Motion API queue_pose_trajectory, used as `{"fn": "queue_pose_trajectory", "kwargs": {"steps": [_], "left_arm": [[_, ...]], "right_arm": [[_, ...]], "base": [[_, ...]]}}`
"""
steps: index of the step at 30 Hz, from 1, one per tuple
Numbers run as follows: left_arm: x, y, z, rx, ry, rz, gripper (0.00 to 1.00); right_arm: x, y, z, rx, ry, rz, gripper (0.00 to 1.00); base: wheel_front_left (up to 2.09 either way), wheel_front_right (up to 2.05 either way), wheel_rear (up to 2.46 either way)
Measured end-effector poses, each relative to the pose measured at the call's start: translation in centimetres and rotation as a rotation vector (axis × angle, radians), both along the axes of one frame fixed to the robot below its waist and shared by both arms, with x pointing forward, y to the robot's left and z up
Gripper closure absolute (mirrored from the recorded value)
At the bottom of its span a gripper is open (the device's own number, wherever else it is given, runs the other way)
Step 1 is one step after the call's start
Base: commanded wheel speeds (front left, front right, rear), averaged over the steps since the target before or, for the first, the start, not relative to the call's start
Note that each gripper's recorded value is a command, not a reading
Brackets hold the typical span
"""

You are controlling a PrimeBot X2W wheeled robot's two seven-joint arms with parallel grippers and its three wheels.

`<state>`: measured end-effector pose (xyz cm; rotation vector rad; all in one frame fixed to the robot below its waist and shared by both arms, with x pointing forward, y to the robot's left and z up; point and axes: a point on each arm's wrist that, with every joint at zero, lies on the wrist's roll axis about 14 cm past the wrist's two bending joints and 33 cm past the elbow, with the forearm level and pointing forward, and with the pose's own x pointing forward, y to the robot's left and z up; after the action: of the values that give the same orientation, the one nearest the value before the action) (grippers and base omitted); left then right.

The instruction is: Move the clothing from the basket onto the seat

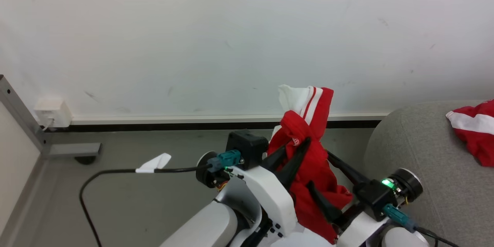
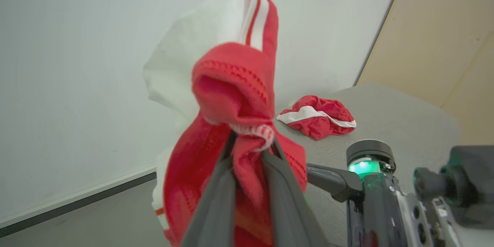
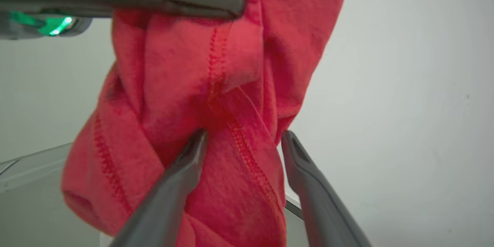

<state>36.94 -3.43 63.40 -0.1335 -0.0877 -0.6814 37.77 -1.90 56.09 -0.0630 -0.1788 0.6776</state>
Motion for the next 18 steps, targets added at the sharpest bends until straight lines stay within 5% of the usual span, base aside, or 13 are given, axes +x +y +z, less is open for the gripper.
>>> {"fn": "queue_pose_trajectory", "kwargs": {"steps": [5,6,7,15,17,18], "left_arm": [[-0.5,-0.7,-0.3,0.0,0.015,-0.026,1.0],[-0.6,-0.7,-0.4,-0.002,0.02,-0.029,1.0],[-0.6,-0.6,-0.5,-0.001,0.023,-0.026,1.0],[0.2,0.8,-1.3,0.009,0.039,0.025,0.98],[0.5,1.5,-1.5,0.014,0.034,0.049,0.43],[0.7,1.8,-1.7,0.015,0.039,0.058,0.0]], "right_arm": [[0.2,2.2,-2.0,-0.05,0.094,0.07,0.05],[0.1,2.7,-2.1,-0.042,0.11,0.086,0.73],[0.0,3.1,-2.1,-0.019,0.125,0.1,1.0],[0.6,2.9,-1.7,0.057,0.167,0.123,1.0],[0.9,2.4,-1.5,0.077,0.17,0.111,1.0],[1.1,2.1,-1.3,0.086,0.169,0.104,1.0]], "base": [[0.0,0.0,0.0],[0.0,0.0,0.0],[0.0,0.0,0.0],[0.0,0.0,0.0],[0.0,0.0,0.0],[0.0,0.0,0.0]]}}
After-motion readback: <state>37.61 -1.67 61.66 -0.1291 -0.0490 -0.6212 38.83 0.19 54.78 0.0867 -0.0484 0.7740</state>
